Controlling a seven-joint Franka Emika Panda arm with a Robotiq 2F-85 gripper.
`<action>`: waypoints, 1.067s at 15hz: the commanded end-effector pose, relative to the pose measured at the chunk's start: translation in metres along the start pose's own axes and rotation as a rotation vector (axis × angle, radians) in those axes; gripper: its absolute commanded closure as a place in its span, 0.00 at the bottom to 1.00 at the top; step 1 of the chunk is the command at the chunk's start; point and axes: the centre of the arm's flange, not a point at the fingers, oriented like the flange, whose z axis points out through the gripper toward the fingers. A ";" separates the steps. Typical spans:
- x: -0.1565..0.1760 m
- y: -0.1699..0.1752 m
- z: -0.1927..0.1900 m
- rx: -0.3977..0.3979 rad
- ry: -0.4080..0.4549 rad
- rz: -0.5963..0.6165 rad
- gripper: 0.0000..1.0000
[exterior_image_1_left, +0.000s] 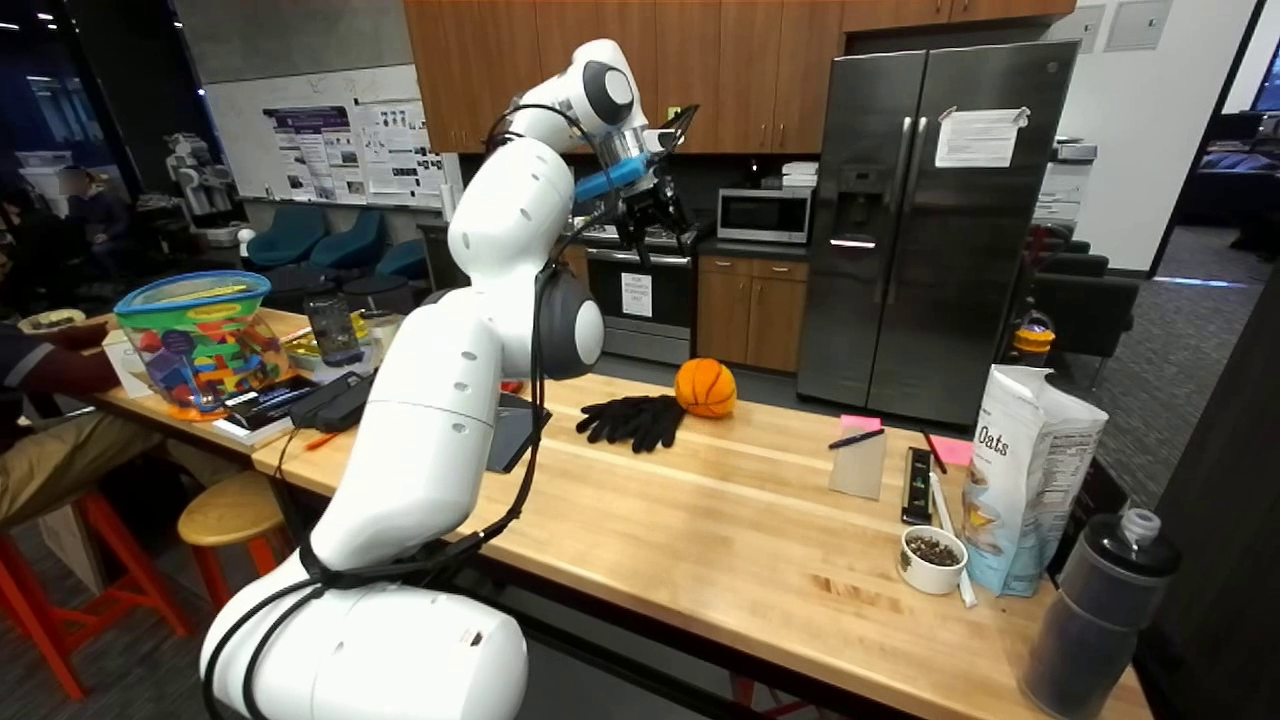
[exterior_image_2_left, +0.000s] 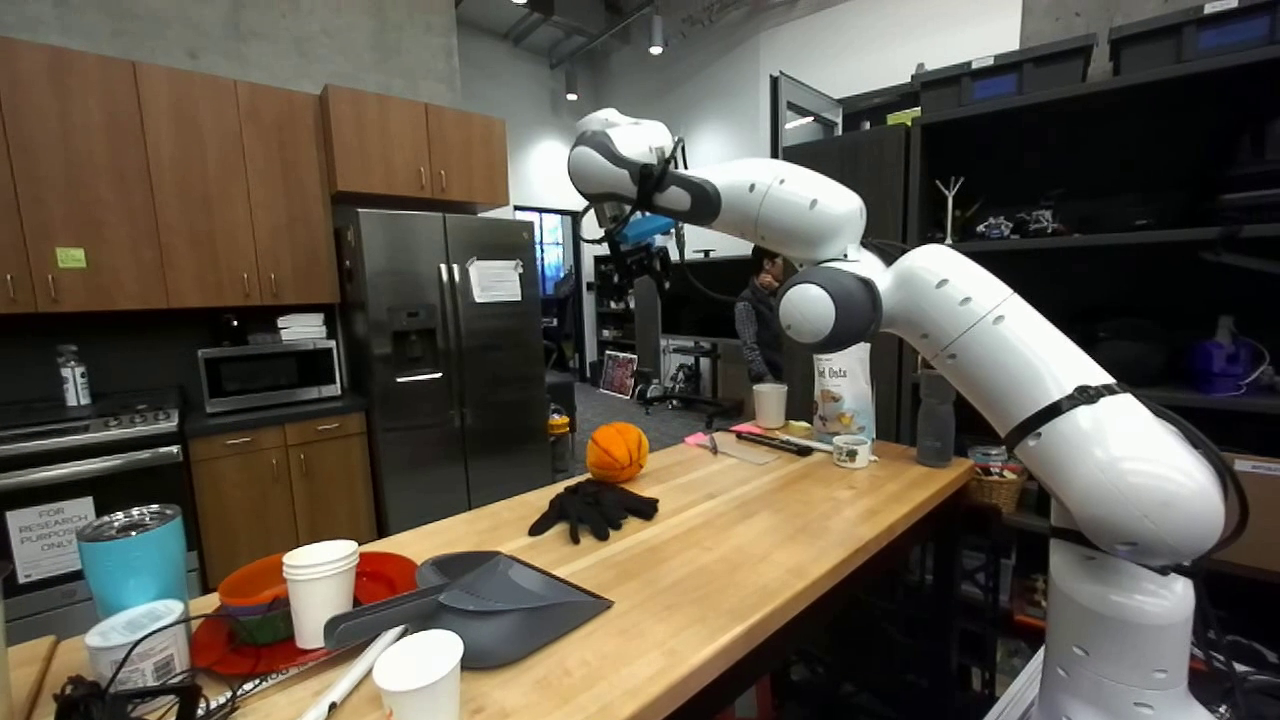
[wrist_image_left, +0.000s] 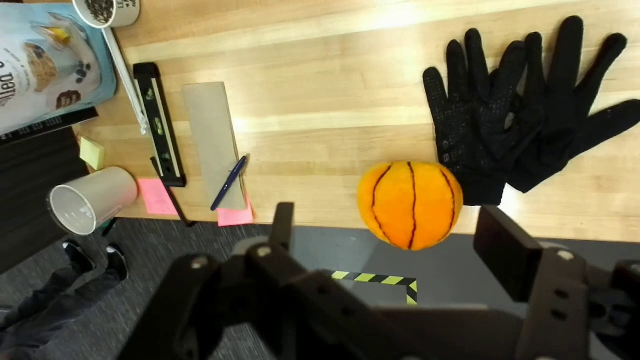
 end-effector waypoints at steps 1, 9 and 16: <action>0.001 -0.002 0.004 -0.002 -0.006 -0.003 0.05; 0.002 -0.011 0.008 -0.007 -0.012 -0.014 0.04; 0.002 -0.011 0.008 -0.007 -0.012 -0.014 0.04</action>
